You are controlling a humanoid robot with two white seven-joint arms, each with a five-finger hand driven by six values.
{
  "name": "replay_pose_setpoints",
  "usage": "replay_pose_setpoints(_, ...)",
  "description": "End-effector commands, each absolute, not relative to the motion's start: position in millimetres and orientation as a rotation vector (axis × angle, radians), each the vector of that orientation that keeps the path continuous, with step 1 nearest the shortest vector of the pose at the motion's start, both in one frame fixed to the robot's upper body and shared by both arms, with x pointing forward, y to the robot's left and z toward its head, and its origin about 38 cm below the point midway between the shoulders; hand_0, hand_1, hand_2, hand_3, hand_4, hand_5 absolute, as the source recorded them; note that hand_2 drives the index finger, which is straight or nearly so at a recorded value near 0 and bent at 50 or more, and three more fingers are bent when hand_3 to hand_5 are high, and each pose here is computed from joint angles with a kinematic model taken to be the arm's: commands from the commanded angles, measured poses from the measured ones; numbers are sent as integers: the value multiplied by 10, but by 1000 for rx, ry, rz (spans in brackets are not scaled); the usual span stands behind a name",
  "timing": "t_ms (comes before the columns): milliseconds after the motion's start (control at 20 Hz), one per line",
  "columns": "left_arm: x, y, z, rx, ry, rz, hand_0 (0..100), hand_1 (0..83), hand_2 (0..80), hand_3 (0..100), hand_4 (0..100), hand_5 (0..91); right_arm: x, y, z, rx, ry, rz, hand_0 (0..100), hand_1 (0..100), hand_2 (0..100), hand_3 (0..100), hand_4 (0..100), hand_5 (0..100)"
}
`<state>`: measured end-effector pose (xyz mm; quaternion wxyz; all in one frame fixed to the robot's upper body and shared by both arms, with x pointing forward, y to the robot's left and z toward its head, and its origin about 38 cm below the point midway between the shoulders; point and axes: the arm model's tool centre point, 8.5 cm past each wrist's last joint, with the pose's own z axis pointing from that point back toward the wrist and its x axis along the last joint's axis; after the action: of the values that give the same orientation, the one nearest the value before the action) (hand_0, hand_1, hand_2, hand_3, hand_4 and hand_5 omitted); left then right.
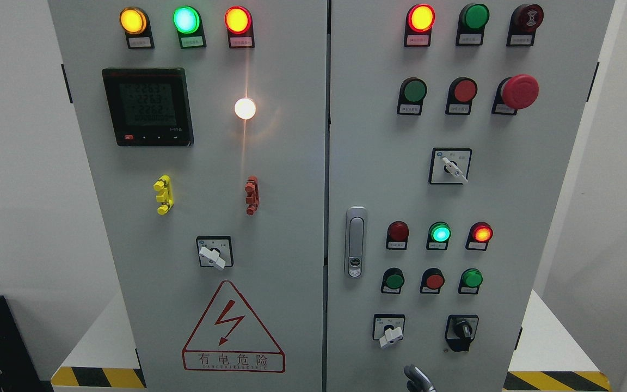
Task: Press green start button
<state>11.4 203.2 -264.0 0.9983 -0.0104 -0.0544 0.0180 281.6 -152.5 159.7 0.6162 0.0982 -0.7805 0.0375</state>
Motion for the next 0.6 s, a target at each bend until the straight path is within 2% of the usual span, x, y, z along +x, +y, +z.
replay_pose_setpoints(0,191,2044,-2633,-18,-107,33,120,556,0,0,0,0,2817,-1524,1596,222,-1797,89,0,80,0,42,0,0)
replay_pose_setpoints(400,191,2044,-2633,-18,-107,33,120,556,0,0,0,0,2817,-1525,1611,218,-1810,92,0,84,0,45,0,0)
replay_pose_setpoints(550,191,2044,-2633,-18,-107,33,120,556,0,0,0,0,2828,-1527,1668,203,-1849,101,0,233,0,86,0,0)
